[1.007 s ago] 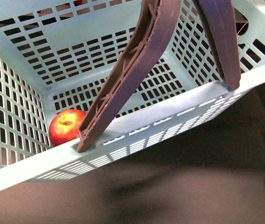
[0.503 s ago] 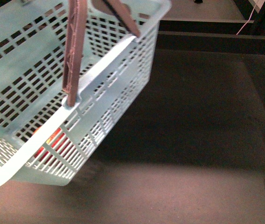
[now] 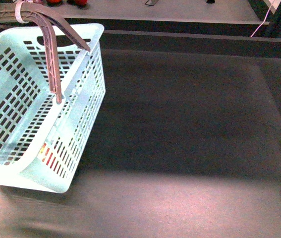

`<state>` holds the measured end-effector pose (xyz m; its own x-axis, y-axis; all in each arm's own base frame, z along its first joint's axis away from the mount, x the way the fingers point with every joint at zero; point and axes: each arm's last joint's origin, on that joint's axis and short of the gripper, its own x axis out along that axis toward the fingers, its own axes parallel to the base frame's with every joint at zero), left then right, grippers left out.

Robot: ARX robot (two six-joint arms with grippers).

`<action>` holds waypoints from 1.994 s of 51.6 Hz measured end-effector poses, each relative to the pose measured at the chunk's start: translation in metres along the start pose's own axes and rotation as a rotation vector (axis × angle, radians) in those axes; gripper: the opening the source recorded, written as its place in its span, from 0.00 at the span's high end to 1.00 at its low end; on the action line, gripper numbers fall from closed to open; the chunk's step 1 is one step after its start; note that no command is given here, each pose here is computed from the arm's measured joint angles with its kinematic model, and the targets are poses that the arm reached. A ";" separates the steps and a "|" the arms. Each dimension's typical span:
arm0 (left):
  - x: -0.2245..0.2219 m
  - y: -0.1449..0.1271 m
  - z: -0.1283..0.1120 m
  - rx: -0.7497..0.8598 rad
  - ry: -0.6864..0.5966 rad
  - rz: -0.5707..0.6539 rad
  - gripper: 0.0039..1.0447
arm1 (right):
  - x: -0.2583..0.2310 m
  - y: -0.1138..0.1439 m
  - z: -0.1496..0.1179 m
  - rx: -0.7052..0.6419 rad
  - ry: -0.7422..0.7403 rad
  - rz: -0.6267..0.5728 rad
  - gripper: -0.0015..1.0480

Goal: Pick apple with right arm and hold basket with left

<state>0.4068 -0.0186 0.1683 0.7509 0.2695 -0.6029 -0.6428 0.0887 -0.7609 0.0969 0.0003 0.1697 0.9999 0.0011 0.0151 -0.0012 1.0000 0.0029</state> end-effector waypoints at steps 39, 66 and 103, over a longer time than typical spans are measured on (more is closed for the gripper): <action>-0.007 0.009 -0.004 -0.018 0.014 0.071 0.22 | 0.000 0.000 0.000 0.000 0.000 0.000 0.08; -0.109 -0.003 0.023 0.021 0.046 -0.050 0.06 | 0.000 0.000 0.000 0.000 0.000 0.000 0.08; -0.162 0.113 0.054 1.298 -0.330 -0.696 0.97 | 0.000 0.000 0.000 0.000 0.000 0.000 0.08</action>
<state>0.2042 -0.0010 0.1932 1.0000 -0.0004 -0.0078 0.0002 0.9997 -0.0234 0.0969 0.0002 0.1696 0.9999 0.0008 0.0147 -0.0008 1.0000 0.0029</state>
